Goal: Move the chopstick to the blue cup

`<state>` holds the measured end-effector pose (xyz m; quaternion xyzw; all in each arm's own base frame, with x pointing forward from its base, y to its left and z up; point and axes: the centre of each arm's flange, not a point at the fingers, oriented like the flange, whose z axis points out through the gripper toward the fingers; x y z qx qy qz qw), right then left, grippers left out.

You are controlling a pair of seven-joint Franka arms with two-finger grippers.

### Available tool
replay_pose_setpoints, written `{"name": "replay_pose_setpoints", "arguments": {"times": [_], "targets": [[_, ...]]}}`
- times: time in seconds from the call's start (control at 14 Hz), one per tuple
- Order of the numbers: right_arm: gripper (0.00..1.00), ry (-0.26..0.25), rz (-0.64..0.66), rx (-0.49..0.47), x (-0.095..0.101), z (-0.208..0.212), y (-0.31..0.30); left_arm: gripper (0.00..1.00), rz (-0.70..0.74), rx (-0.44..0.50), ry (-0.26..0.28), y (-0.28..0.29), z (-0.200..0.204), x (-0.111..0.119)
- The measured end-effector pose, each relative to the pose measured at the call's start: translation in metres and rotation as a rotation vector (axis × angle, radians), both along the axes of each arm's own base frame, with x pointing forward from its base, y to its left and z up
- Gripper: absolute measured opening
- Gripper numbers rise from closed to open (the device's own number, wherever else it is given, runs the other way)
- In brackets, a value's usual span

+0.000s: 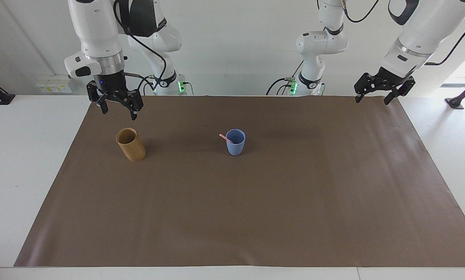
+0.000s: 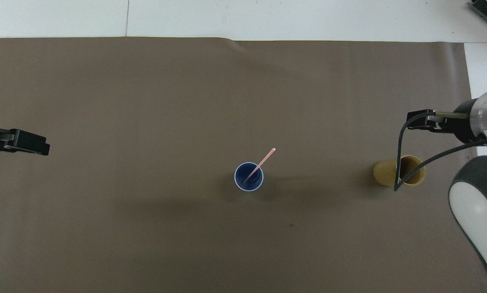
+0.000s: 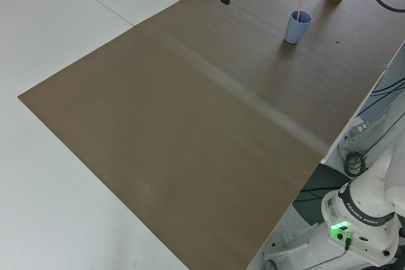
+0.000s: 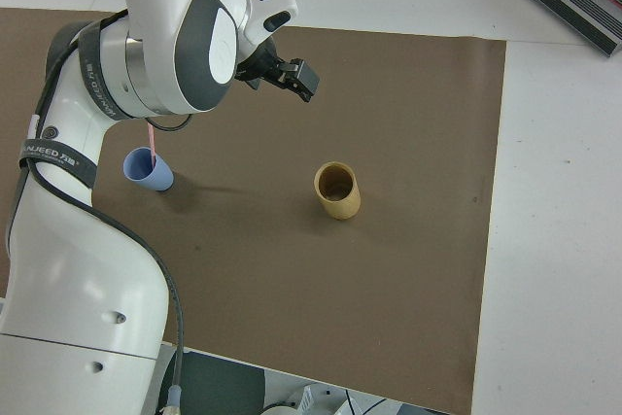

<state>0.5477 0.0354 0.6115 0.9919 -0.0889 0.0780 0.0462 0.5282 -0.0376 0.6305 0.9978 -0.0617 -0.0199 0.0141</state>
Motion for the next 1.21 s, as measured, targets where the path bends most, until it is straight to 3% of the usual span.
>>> {"name": "replay_pose_setpoints", "arguments": {"times": [0.43,1.21], "targets": [[1.0,0.105,-0.013,0.026,0.014,0.02,-0.001,1.0,0.0,0.0,0.0,0.0,0.0,0.0],[1.0,0.161,0.094,0.074,0.01,0.009,-0.019,1.0,0.0,0.0,0.0,0.0,0.0,0.0]]}}
